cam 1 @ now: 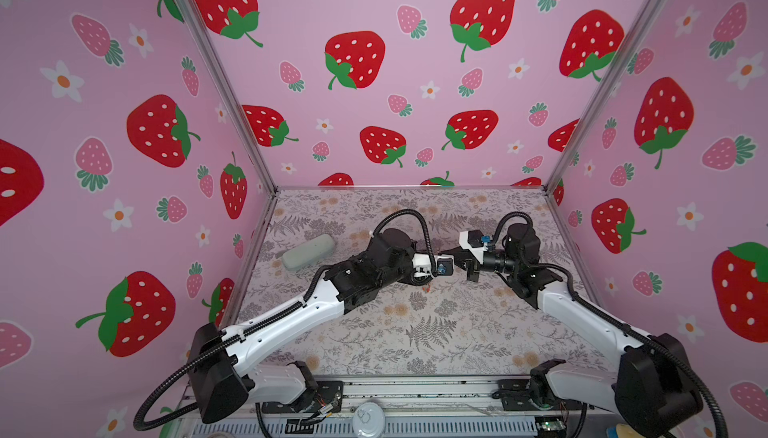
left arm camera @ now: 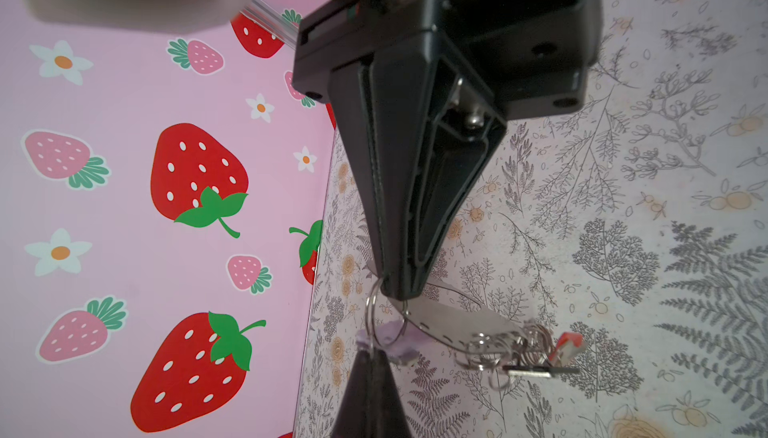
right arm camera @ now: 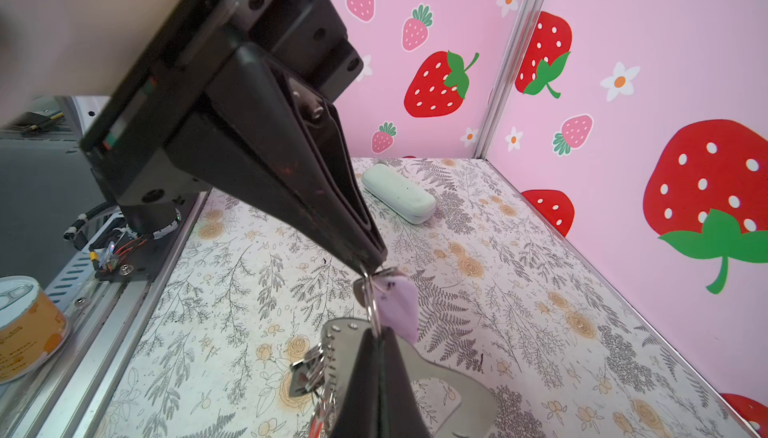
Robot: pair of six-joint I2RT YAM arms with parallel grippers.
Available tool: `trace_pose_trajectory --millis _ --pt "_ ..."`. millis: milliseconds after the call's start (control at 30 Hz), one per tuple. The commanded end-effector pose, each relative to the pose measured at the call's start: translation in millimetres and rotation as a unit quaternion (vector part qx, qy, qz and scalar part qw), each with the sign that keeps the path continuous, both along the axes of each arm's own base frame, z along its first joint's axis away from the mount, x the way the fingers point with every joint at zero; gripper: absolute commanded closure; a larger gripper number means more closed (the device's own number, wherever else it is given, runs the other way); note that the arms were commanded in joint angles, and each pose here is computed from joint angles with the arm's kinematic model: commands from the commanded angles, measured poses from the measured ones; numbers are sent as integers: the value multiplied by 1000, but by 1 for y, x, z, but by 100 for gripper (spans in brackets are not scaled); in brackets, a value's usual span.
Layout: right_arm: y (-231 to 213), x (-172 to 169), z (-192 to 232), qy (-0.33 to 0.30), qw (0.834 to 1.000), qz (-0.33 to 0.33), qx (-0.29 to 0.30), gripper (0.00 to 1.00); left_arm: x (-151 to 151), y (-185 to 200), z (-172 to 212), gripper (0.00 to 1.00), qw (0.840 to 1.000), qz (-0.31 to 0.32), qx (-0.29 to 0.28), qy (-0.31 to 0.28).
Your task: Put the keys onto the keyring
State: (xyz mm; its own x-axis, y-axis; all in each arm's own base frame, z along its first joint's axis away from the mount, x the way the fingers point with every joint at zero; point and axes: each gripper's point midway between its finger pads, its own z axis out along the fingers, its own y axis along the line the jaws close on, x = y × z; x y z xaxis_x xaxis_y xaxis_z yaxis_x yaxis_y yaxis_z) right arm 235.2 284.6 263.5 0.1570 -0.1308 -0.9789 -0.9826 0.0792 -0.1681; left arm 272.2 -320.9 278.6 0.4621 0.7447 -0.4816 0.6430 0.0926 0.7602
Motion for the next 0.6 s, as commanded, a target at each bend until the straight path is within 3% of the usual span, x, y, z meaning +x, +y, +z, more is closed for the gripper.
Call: trace_pose_trajectory --millis 0,567 --pt "3 3 17 -19 1000 2 15 100 -4 -1 17 100 999 -12 -7 -29" --pt "3 0 20 -19 1000 6 22 100 -2 -1 13 100 999 1 13 -44"
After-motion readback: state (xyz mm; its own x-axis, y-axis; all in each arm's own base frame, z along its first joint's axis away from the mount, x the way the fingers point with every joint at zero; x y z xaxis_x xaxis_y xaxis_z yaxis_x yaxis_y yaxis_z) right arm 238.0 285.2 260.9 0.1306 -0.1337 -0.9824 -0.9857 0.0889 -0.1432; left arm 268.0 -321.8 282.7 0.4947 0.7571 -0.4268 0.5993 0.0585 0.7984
